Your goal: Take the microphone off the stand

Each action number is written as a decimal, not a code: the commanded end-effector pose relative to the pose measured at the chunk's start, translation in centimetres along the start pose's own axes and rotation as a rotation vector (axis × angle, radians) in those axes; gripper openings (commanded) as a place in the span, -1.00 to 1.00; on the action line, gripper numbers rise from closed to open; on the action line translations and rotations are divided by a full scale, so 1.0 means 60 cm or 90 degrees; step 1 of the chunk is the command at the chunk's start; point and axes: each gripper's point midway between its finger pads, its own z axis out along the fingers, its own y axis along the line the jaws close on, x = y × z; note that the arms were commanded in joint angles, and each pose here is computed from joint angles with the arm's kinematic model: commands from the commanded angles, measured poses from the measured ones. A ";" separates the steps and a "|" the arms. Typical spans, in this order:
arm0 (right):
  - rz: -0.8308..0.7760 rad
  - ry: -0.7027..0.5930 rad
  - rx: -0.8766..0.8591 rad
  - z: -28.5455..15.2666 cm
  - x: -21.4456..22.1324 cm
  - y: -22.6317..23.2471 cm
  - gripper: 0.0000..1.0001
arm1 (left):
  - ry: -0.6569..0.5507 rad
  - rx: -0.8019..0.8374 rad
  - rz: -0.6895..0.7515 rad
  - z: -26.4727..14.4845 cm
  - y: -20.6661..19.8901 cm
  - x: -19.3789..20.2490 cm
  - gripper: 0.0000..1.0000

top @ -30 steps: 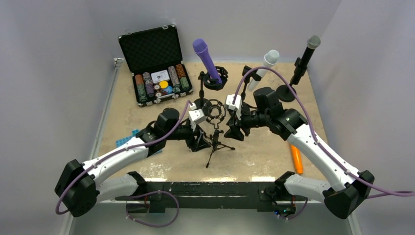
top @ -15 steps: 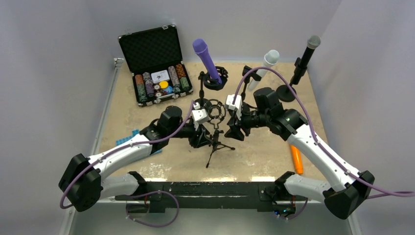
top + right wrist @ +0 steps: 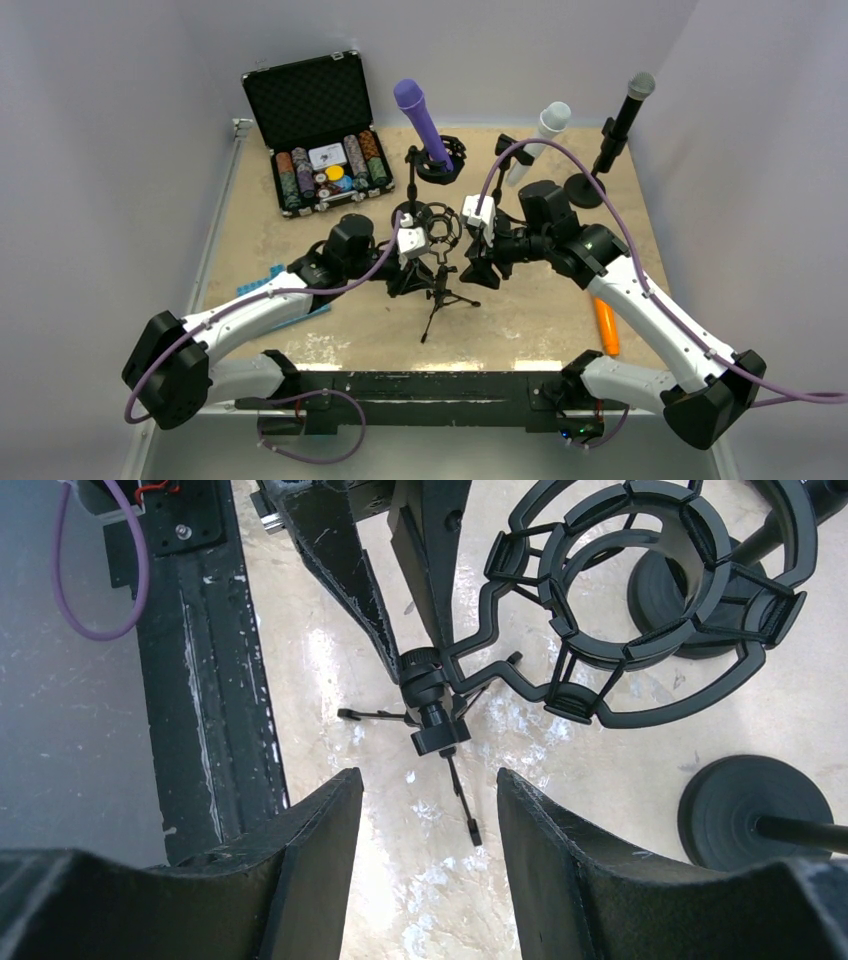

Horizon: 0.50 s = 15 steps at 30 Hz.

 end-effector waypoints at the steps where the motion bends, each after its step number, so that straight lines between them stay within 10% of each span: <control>1: -0.006 -0.008 0.008 -0.003 -0.008 -0.001 0.11 | -0.014 0.030 0.090 -0.004 -0.010 -0.025 -0.80; 15: -0.013 -0.012 0.010 -0.002 -0.016 -0.006 0.11 | 0.138 0.004 0.351 -0.006 0.025 0.090 -1.00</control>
